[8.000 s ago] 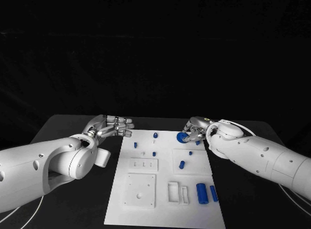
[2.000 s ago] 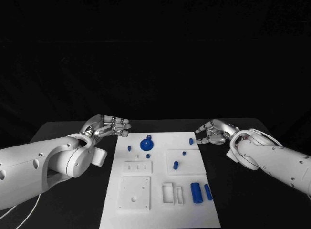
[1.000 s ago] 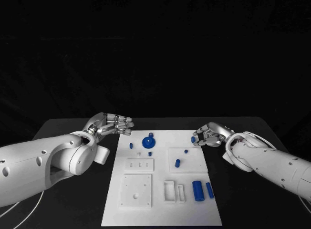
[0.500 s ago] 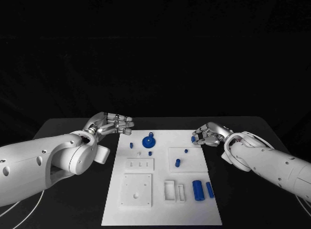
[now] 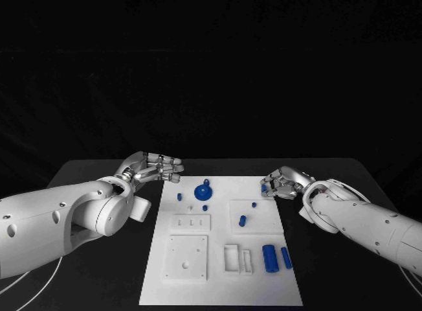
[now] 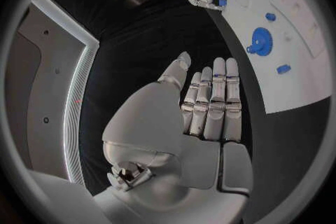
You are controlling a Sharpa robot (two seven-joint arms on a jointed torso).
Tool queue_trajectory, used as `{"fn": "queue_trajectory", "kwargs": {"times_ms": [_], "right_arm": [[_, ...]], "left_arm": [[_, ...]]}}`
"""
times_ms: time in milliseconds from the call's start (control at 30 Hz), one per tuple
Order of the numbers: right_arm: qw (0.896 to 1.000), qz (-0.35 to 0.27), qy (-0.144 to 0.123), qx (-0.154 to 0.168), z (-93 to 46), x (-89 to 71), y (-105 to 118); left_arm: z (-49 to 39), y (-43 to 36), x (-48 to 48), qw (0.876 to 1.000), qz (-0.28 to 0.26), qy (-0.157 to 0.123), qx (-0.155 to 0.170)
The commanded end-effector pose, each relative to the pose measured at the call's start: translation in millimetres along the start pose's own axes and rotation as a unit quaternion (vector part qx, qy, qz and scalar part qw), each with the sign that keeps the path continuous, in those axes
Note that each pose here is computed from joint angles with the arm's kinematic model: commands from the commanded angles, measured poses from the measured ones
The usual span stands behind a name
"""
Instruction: Assemble the parts on the task board
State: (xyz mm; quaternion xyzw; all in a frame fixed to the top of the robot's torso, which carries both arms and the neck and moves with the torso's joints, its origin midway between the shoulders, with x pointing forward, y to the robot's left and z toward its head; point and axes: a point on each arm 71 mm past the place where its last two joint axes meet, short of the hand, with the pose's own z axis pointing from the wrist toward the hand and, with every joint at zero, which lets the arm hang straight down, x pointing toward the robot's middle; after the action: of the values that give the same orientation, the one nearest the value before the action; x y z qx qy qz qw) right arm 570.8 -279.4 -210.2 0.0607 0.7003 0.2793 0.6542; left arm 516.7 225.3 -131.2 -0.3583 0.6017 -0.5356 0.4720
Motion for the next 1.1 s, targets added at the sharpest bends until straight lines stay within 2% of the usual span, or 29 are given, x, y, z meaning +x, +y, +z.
{"fn": "queue_trajectory", "kwargs": {"times_ms": [33,567,1000,1100], "right_arm": [[1.0,-0.001,0.008,0.0,0.1,2.2,0.2],[1.0,0.0,0.011,-0.002,1.0,4.1,2.1],[1.0,-0.001,-0.016,0.005,1.2,1.9,6.2],[1.0,0.001,-0.019,0.001,-0.2,0.7,10.0]], "left_arm": [[0.4,-1.9,2.6,1.0,-0.001,0.009,0.004],[0.7,-1.8,2.8,1.0,-0.001,0.01,0.003],[0.6,-1.4,3.8,1.0,0.002,0.014,0.0],[0.4,-0.6,4.9,1.0,0.005,0.016,-0.009]]}}
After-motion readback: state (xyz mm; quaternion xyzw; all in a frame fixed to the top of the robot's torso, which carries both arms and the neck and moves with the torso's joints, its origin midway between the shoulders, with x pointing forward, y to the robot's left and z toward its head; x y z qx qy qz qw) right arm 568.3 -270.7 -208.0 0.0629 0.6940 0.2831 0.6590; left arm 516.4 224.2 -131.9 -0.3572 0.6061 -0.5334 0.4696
